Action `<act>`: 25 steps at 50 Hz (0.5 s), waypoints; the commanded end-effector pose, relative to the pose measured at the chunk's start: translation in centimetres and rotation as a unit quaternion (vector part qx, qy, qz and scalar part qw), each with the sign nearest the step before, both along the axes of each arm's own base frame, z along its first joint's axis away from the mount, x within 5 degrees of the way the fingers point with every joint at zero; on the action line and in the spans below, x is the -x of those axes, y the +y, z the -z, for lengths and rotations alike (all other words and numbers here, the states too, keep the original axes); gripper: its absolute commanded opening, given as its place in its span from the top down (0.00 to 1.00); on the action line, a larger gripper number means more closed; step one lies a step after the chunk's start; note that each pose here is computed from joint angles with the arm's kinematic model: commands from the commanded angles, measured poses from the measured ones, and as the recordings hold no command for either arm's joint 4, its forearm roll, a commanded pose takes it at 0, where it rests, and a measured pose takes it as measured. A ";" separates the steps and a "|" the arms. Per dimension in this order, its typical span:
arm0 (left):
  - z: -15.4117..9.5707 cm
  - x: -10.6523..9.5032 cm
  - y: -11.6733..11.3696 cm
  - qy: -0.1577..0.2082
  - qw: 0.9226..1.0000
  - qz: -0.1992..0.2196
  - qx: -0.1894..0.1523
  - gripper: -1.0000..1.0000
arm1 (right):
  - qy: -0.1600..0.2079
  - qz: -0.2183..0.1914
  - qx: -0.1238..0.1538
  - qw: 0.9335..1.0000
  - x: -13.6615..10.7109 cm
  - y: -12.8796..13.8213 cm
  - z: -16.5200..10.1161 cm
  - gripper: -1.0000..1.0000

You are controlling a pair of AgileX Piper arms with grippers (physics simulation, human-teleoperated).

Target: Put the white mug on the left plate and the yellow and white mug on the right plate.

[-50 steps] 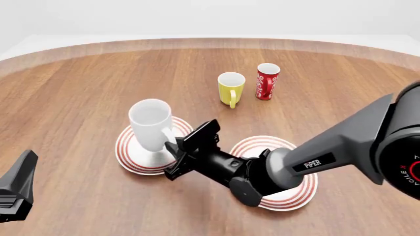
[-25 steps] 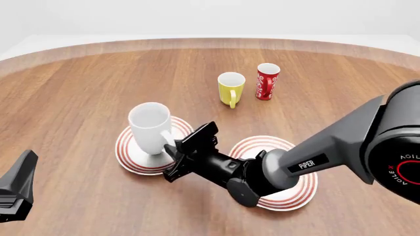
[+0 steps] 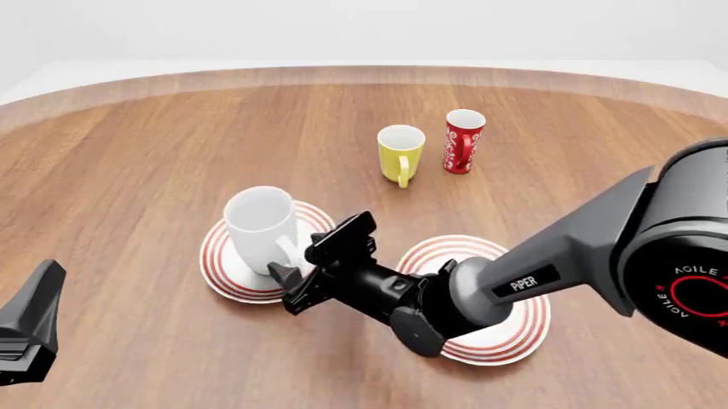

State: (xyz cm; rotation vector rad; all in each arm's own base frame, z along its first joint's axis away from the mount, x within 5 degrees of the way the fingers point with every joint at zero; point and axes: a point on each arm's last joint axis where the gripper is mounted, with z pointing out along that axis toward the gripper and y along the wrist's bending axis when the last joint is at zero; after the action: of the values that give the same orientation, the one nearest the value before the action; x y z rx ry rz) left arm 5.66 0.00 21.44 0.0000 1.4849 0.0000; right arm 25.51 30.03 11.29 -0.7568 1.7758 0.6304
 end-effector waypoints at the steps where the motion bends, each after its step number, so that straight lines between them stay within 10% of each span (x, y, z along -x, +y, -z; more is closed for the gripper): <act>1: 0.0 0.0 0.0 0.000 1.000 0.000 0.000 0.00 | 0.004 0.000 0.000 1.000 -0.1 0.1 0.1 0.00; 25: 0.0 0.0 0.0 0.000 1.000 0.000 0.000 0.00 | 0.001 0.007 -0.009 1.000 0.5 -1.2 -1.1 0.00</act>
State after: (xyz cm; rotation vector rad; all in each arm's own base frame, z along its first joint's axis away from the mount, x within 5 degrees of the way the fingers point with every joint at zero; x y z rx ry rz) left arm 5.66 0.00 21.44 0.0000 1.4849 0.0000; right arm 25.15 29.42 11.75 -0.7431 1.7797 0.6370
